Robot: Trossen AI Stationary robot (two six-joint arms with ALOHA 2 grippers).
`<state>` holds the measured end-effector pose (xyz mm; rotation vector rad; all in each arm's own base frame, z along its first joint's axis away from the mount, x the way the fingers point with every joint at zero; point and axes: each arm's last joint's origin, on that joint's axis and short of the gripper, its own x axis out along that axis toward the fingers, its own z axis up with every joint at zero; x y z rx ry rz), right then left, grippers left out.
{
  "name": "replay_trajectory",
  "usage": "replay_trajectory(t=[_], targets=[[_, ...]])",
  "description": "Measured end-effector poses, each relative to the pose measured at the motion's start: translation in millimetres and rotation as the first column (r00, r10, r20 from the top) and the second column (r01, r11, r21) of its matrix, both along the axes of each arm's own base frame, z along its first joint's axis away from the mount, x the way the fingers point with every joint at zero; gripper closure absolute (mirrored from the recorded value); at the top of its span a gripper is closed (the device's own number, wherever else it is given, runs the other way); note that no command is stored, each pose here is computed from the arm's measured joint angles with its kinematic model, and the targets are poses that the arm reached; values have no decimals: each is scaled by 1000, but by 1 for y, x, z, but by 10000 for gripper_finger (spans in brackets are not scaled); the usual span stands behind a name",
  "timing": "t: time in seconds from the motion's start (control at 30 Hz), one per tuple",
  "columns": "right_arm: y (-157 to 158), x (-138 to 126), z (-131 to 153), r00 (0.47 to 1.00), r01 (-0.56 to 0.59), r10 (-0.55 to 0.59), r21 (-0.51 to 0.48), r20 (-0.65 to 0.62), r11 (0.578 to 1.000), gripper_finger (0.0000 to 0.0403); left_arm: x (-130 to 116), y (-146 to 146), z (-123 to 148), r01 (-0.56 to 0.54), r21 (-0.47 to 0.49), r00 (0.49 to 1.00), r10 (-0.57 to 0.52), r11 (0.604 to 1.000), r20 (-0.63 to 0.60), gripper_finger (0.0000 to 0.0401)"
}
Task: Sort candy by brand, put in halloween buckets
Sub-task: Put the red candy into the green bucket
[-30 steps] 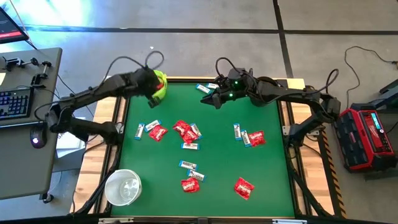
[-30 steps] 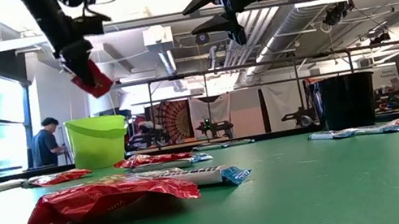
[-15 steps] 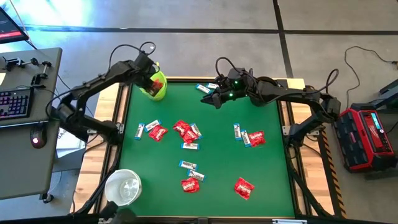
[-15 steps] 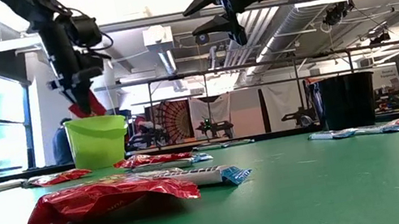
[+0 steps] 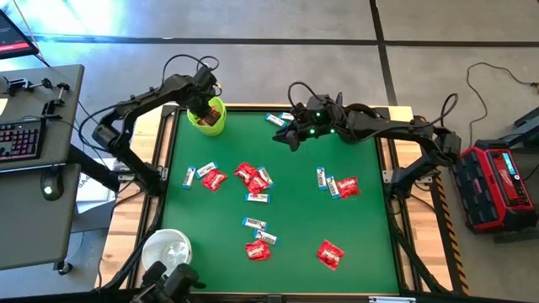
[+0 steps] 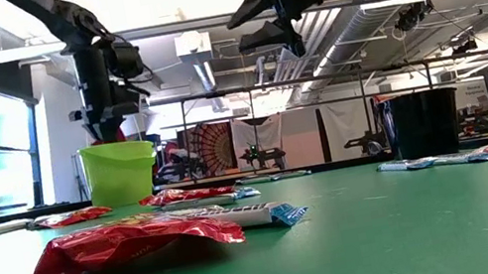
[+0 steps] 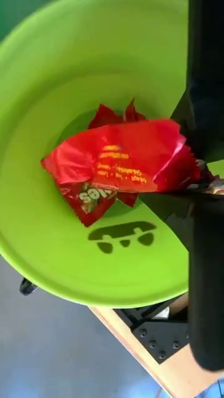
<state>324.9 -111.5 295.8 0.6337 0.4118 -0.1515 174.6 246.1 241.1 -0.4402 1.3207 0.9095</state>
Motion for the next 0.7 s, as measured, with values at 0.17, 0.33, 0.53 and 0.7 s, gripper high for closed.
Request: replay_trajectory(t=[0.17,0.33,0.53,0.7], targets=[[3,1,0,1000,6,-6,-13,-4,1000,224,2,-5,7,22,22,1000,-22,1000,14,310],[3,1,0,1000,4,-4,-18,-1,1000,224,-1,-12,24,29,79,997,-35,996,67,265],[4,2,0,999,-35,35,-66,3,997,241,-1,-35,51,106,102,967,-126,989,221,245],[4,2,0,999,-43,43,-80,2,996,307,5,-68,77,276,161,889,-315,948,331,276]])
